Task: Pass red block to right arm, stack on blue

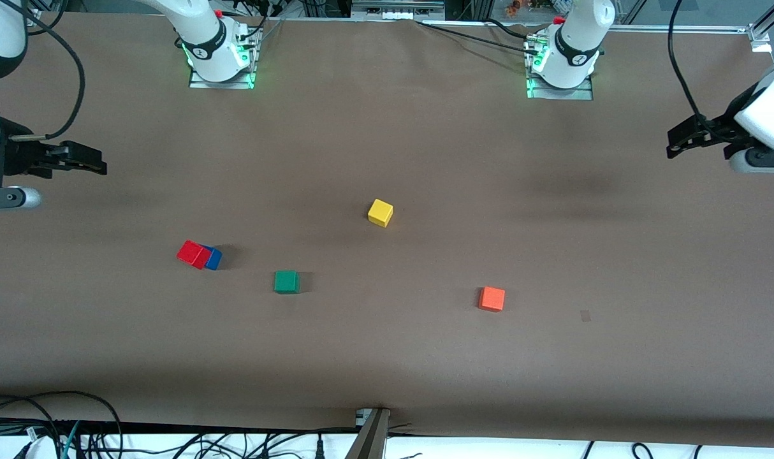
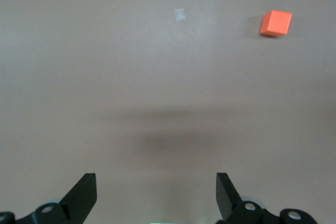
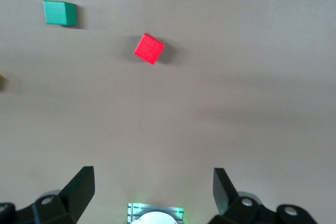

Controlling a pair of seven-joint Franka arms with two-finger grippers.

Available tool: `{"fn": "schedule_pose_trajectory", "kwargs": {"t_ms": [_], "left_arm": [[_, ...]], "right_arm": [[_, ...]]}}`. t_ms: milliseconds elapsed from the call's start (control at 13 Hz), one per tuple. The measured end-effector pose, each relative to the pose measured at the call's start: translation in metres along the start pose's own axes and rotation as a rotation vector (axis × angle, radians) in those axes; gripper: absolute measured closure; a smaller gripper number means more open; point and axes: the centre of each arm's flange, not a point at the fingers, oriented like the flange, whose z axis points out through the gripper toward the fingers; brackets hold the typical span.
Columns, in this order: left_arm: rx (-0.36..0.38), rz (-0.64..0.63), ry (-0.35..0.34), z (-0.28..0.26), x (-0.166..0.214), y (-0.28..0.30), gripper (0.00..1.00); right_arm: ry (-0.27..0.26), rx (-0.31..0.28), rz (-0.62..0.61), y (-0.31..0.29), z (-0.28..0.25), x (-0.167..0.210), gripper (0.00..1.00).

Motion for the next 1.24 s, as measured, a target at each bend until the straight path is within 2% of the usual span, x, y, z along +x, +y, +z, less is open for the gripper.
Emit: {"fn": "schedule_pose_trajectory", "kwargs": {"t_ms": [154,386,540,772,1004,1235], "left_arm": [[0.000,0.001,0.008,-0.005,-0.001,0.001,0.00],[0.000,0.001,0.002,-0.003,0.000,0.000,0.00],[0.000,0.000,0.002,-0.003,0.001,0.000,0.00],[0.000,0.000,0.002,-0.003,0.001,0.000,0.00],[0.000,-0.004,0.001,-0.002,0.001,-0.002,0.00],[-0.001,-0.009,0.001,-0.002,0.001,-0.005,0.00]], "right_arm": [[0.004,0.014,0.032,0.014,0.000,-0.014,0.00],[0.081,0.009,0.047,0.010,0.008,-0.043,0.00],[0.090,-0.013,0.036,-0.006,0.009,-0.056,0.00],[0.116,-0.019,0.061,0.002,0.001,-0.062,0.00],[0.139,-0.017,0.137,0.009,0.001,-0.060,0.00],[0.150,-0.040,0.141,0.004,0.001,-0.058,0.00]]}}
